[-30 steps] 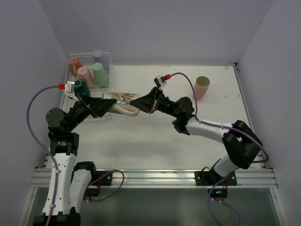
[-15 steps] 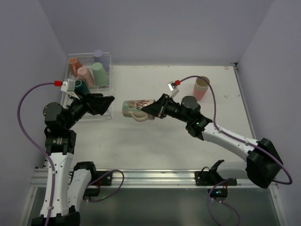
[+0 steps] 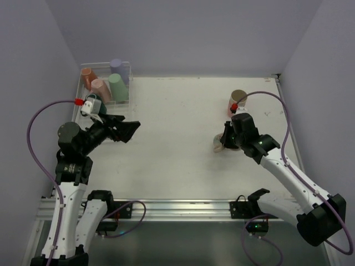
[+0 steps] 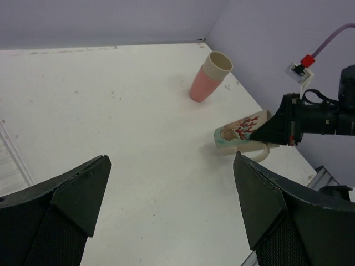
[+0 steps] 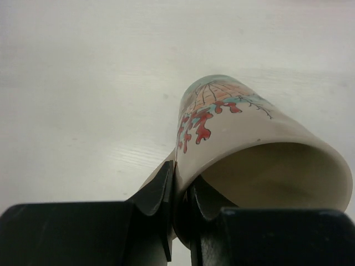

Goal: Unload the cups from the dish rack

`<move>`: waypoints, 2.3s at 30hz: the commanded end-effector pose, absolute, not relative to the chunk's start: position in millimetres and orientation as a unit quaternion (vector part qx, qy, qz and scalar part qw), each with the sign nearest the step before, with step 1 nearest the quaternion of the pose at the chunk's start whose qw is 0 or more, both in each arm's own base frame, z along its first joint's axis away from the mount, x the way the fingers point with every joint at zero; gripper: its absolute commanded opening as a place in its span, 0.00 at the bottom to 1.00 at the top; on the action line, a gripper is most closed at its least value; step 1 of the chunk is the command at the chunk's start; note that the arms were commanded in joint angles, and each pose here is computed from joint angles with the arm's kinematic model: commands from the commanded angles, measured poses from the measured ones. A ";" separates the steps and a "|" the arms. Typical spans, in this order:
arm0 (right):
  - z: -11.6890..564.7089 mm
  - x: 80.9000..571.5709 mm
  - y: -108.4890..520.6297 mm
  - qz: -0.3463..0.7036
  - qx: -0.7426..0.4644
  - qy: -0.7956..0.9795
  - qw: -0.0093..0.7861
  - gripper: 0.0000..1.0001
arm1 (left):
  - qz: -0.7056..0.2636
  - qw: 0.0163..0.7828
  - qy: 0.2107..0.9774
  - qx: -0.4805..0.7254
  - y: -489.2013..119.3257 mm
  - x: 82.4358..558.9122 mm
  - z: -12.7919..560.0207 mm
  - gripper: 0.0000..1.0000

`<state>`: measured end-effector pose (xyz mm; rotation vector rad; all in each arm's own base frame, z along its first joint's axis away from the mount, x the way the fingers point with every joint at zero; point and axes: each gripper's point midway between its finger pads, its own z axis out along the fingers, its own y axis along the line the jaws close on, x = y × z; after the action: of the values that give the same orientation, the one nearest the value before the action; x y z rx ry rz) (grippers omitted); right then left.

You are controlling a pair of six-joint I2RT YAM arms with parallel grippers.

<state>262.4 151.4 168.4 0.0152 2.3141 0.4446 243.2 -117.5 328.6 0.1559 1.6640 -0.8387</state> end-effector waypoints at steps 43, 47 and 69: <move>157.1 319.0 90.9 0.005 -0.027 0.942 0.333 0.57 | -0.294 0.583 0.751 0.097 -134.7 252.5 293.1 1.00; 182.1 320.5 93.0 0.020 -0.022 0.930 0.367 0.71 | -0.278 0.593 0.752 0.076 -127.6 260.7 304.4 1.00; 299.7 232.3 223.8 0.396 -0.125 0.749 0.516 0.89 | 0.007 0.616 0.767 -0.180 9.7 405.3 323.6 1.00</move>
<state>241.1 190.6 292.4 -0.2433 1.8680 0.7844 387.2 -31.1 313.4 -0.3093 1.8168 -0.1022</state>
